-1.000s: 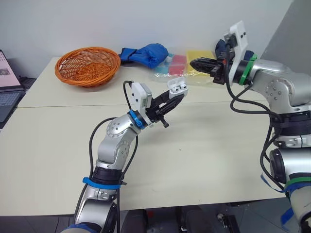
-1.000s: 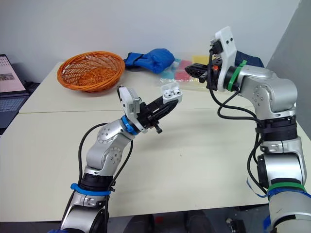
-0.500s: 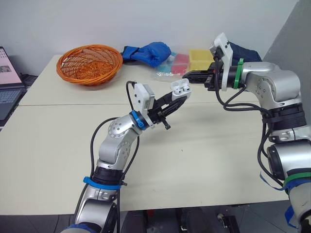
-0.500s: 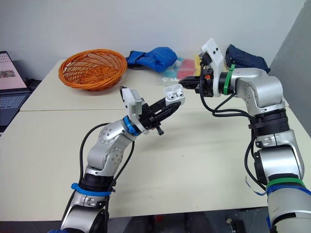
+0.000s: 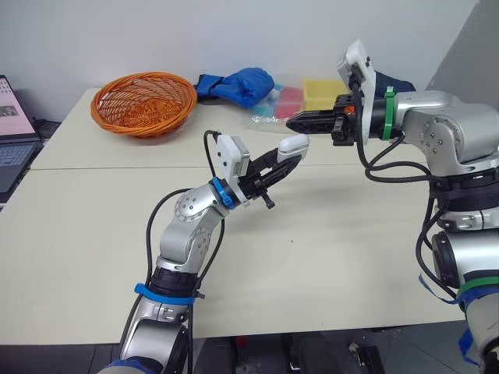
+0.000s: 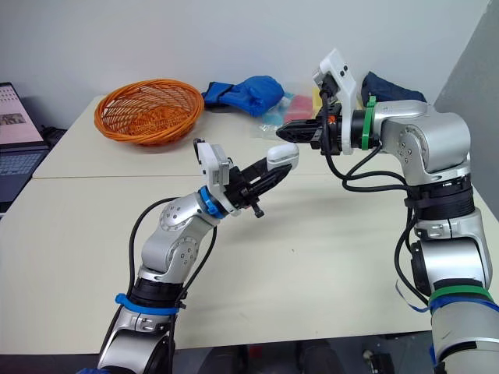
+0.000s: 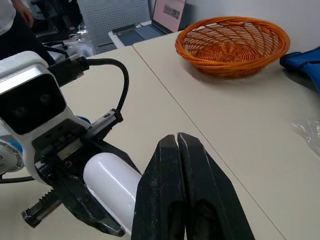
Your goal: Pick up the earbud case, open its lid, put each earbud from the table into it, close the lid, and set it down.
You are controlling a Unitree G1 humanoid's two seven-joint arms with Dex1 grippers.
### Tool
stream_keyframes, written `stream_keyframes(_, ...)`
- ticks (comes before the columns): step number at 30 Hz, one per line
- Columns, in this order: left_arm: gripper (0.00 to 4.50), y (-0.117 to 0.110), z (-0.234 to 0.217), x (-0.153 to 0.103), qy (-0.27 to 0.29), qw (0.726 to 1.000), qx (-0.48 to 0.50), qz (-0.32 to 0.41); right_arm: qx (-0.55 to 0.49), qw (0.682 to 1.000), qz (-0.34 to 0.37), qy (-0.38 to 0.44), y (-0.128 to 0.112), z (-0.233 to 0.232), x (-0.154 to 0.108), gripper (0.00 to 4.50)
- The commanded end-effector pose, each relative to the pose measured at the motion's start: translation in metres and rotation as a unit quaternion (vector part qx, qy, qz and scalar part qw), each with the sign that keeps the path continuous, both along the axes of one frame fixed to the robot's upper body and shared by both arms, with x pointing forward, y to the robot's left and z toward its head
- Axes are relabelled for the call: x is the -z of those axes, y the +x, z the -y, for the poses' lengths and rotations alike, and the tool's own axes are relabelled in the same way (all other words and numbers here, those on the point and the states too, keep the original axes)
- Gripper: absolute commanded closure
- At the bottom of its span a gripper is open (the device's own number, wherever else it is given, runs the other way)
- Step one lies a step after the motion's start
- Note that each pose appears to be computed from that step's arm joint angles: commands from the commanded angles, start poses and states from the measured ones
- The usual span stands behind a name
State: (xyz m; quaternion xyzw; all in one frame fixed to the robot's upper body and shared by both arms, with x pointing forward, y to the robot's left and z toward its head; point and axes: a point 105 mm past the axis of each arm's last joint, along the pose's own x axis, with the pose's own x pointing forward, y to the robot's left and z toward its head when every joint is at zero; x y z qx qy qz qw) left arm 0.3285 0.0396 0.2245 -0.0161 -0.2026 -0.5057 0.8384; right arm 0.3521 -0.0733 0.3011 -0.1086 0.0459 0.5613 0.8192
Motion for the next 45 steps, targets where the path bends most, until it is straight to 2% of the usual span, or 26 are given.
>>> stream_keyframes(1, 3.74, 0.001, -0.002, -0.018, -0.022, 0.999, -0.01, 0.025, 0.003, 0.998, 0.057, -0.014, -0.006, 0.004, -0.01, 4.44)
stream_keyframes(6, 3.74, 0.004, -0.003, -0.019, -0.027, 0.999, -0.019, 0.022, 0.04, 0.994, 0.101, 0.013, -0.005, -0.002, -0.014, 4.44)
stream_keyframes(15, 3.74, 0.006, -0.004, -0.022, -0.025, 0.999, -0.026, 0.027, 0.063, 0.991, 0.112, 0.046, -0.01, -0.011, -0.019, 4.44)
stream_keyframes(21, 3.74, 0.007, -0.005, -0.024, -0.03, 0.999, -0.032, 0.031, 0.068, 0.994, 0.081, 0.027, -0.021, -0.016, 0.014, 4.44)
stream_keyframes(28, 3.74, 0.008, -0.004, -0.028, -0.034, 0.998, -0.034, 0.036, 0.1, 0.992, 0.07, 0.015, -0.015, -0.009, 0.029, 4.44)
stream_keyframes(30, 3.74, 0.008, -0.004, -0.028, -0.033, 0.998, -0.035, 0.036, 0.107, 0.991, 0.073, 0.017, -0.013, -0.006, 0.028, 4.44)
stream_keyframes(33, 3.74, 0.009, -0.006, -0.024, -0.024, 0.999, -0.034, 0.033, 0.1, 0.989, 0.095, 0.061, -0.014, -0.001, 0.01, 4.44)
stream_keyframes(36, 3.74, 0.01, -0.011, -0.018, -0.004, 0.999, -0.028, 0.027, 0.047, 0.987, 0.138, 0.071, -0.031, 0.004, 0.004, 3.85)
stream_keyframes(39, 3.74, 0.015, -0.016, -0.011, 0.021, 1.0, -0.01, -0.008, 0.013, 0.988, 0.149, 0.04, -0.043, 0.016, 0.017, 2.77)
stream_keyframes(44, 3.74, 0.015, -0.026, 0.01, 0.037, 0.991, 0.035, -0.126, -0.024, 0.99, 0.136, 0.013, -0.055, 0.026, 0.033, 0.93)
stream_keyframes(45, 3.74, 0.017, -0.032, 0.014, 0.03, 0.984, 0.041, -0.169, -0.029, 0.99, 0.137, 0.004, -0.056, 0.029, 0.039, 0.6)
